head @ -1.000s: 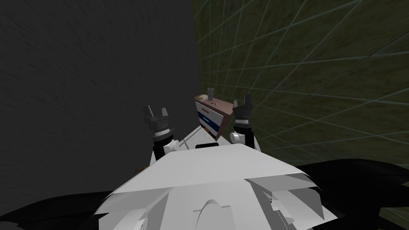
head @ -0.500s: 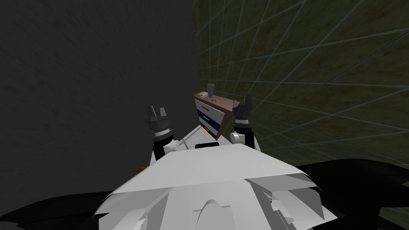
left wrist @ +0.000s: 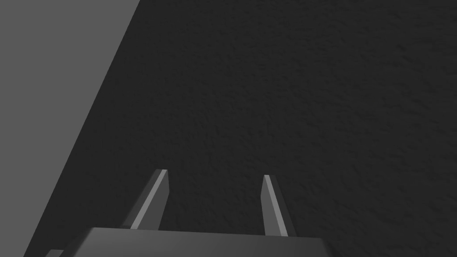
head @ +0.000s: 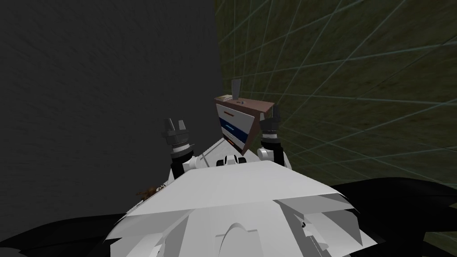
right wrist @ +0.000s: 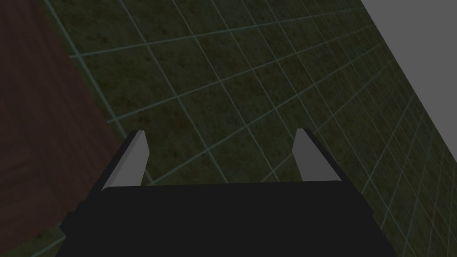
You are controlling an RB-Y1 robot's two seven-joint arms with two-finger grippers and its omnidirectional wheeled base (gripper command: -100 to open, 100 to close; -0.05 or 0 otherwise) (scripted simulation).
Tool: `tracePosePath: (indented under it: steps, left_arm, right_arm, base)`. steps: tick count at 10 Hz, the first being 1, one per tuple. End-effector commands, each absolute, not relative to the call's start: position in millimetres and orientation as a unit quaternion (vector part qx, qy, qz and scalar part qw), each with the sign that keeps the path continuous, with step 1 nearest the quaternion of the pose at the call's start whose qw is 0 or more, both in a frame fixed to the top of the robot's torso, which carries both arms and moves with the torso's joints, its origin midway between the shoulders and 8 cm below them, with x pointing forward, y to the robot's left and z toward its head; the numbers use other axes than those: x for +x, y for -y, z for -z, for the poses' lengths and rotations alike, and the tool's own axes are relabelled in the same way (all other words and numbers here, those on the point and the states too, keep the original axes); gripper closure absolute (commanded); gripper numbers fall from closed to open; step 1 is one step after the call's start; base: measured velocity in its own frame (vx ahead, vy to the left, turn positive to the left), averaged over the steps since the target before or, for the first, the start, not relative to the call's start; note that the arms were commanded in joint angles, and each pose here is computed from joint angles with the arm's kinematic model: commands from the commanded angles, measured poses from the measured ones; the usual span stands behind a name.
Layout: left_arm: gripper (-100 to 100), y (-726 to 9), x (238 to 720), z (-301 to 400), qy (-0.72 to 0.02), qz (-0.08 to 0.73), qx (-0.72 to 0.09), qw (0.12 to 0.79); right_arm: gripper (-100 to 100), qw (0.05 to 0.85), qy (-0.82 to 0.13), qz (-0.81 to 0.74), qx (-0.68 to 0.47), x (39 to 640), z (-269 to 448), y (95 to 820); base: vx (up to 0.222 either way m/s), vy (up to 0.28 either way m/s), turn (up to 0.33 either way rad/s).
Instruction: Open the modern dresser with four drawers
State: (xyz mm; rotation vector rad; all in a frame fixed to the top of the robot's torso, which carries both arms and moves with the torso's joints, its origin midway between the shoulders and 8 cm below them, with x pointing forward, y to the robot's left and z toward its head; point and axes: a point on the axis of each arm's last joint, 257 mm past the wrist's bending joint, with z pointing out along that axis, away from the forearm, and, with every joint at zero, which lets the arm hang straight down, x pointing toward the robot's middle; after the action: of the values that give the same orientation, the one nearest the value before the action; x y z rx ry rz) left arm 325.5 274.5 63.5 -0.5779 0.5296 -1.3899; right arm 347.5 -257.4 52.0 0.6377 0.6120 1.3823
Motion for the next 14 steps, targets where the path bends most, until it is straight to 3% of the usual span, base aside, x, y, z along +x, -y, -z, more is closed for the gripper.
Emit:
tracePosePath:
  steps: [1, 14]
  left_arm:
    - [0, -274.5, 325.6, -63.4, -0.238, 0.624, -0.259, 0.698]
    - [0, -274.5, 325.6, -63.4, -0.238, 0.624, -0.259, 0.698]
  right_arm:
    - [-100, 0.678, -0.327, -0.598, 0.275, 364.2, -30.8, 245.8]
    - [-100, 0.640, -0.625, -0.361, 0.264, 446.4, 179.4, 238.4]
  base:
    - [0.038, 0.079, -0.002]
    - [0.062, 0.131, -0.002]
